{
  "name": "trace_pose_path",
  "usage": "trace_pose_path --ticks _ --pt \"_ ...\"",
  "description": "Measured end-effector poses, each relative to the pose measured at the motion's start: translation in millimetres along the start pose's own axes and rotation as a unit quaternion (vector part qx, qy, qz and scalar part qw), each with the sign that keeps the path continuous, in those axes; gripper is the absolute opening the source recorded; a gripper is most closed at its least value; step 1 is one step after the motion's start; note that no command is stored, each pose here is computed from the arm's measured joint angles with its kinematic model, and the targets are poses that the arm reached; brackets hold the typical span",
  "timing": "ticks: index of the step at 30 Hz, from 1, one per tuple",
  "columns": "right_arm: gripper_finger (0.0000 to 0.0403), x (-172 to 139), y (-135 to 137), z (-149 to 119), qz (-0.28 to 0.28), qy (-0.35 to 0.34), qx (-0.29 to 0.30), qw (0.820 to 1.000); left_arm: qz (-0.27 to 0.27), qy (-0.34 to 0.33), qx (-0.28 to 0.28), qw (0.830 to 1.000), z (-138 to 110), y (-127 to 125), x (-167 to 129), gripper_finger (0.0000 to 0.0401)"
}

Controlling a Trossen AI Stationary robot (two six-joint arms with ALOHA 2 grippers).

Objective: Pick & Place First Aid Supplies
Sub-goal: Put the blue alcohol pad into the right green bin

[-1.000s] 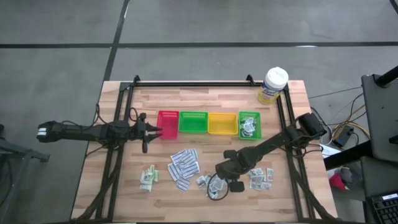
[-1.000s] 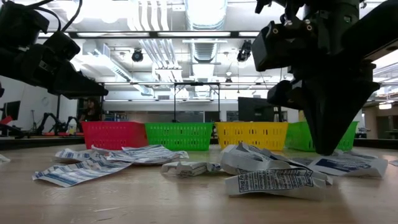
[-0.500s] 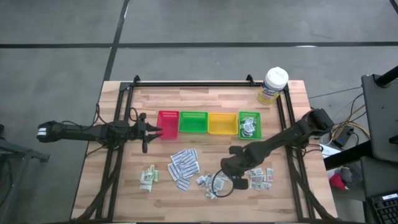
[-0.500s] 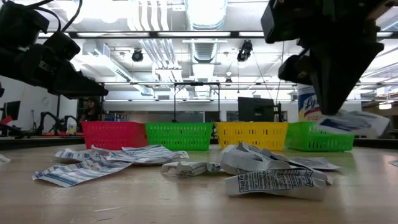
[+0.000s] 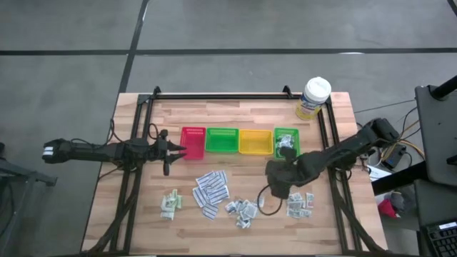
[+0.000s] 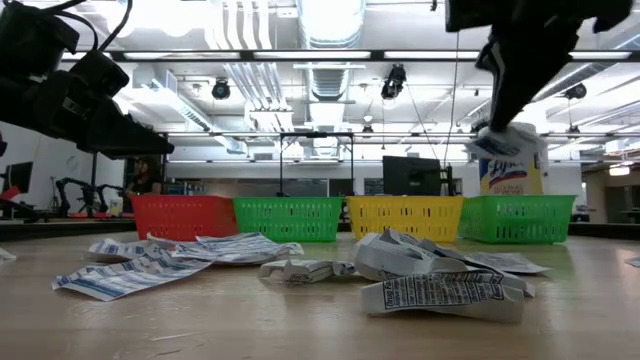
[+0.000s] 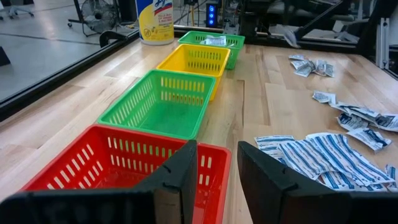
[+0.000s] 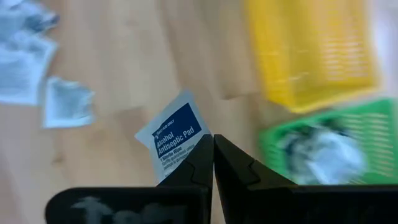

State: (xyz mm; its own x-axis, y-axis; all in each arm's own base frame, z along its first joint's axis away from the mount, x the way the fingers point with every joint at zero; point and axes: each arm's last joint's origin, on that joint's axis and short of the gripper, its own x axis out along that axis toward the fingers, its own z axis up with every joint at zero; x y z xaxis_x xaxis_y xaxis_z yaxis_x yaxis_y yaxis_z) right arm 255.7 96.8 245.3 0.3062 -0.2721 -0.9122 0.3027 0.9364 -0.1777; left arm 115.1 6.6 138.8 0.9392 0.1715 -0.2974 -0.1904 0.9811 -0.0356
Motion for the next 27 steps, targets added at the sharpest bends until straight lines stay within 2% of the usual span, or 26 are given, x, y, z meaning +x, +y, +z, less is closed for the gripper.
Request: trace_pose_path --ticks 6,13,21,27 --pt "0.0008 -17 -21 -7 -0.094 -0.046 0.045 0.994 0.000 0.000 0.000 1.000 0 0 0 0.0113" --pt "0.0008 -26 -39 -16 -0.192 -0.078 0.123 0.971 0.000 0.000 0.000 1.000 0 0 0 0.0113" --pt "0.0008 -26 -57 -20 -0.253 -0.090 0.251 0.930 0.000 0.000 0.000 1.000 0 0 0 0.0113" --pt "0.0008 -15 -75 -18 -0.279 -0.092 0.363 0.884 0.000 0.000 0.000 1.000 0 0 0 0.0113"
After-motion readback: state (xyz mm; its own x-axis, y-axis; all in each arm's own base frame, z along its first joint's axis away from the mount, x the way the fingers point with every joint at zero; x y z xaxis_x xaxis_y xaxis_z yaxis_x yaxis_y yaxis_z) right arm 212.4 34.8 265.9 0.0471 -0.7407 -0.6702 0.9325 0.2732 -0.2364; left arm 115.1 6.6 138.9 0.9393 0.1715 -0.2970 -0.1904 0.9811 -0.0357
